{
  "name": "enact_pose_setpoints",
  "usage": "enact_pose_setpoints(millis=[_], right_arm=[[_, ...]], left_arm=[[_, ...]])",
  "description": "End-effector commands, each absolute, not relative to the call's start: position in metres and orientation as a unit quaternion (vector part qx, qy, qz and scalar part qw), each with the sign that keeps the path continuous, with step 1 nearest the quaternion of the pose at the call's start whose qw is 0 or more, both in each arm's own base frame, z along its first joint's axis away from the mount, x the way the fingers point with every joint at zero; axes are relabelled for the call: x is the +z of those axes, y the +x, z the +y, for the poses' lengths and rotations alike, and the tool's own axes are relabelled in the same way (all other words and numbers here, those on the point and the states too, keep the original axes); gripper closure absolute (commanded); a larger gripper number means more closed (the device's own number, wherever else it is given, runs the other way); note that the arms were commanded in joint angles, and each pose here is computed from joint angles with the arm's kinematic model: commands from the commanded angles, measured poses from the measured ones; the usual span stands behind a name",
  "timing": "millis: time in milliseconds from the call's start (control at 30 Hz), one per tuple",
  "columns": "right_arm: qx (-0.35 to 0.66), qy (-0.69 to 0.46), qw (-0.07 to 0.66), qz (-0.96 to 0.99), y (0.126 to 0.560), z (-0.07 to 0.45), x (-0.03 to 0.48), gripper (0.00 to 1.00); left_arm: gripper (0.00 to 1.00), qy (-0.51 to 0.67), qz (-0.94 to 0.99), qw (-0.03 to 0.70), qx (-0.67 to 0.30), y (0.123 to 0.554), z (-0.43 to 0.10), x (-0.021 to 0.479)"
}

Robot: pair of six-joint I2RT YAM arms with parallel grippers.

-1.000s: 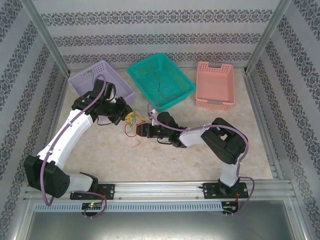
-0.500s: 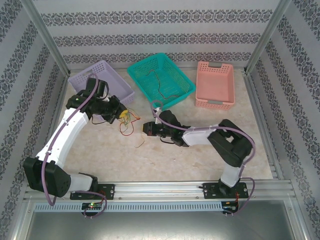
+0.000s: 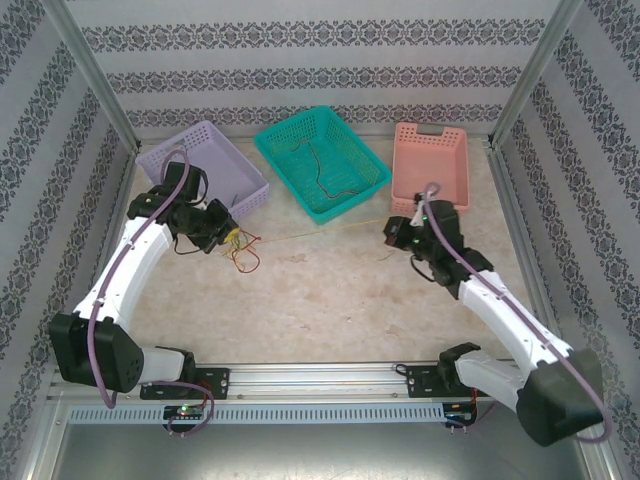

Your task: Untangle the cables

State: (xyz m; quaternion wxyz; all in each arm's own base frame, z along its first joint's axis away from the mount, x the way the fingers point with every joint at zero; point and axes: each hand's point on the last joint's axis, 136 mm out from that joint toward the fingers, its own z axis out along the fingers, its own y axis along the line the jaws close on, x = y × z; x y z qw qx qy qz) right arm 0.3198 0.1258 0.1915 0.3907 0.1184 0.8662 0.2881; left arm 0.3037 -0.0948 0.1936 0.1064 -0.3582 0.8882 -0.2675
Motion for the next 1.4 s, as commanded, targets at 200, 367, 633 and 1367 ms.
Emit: enact_pose_setpoints(millis=[200, 367, 633, 1367], right_arm=[[0.169, 0.216, 0.433, 0.859, 0.334, 0.031, 0.25, 1.0], [0.154, 0.278, 0.458, 0.831, 0.344, -0.013, 0.285, 1.0], [0.149, 0.298, 0.45, 0.829, 0.347, -0.02, 0.293, 1.0], [0.264, 0.011, 0.287, 0.921, 0.317, 0.165, 0.211, 0.53]], left_arm=[[1.0, -0.353, 0.917, 0.103, -0.154, 0.278, -0.057, 0.149], [1.0, -0.341, 0.929, 0.104, -0.1, 0.262, -0.04, 0.136], [1.0, -0.322, 0.935, 0.131, -0.063, 0.257, -0.023, 0.145], [1.0, -0.229, 0.846, 0.212, -0.433, 0.36, -0.136, 0.282]])
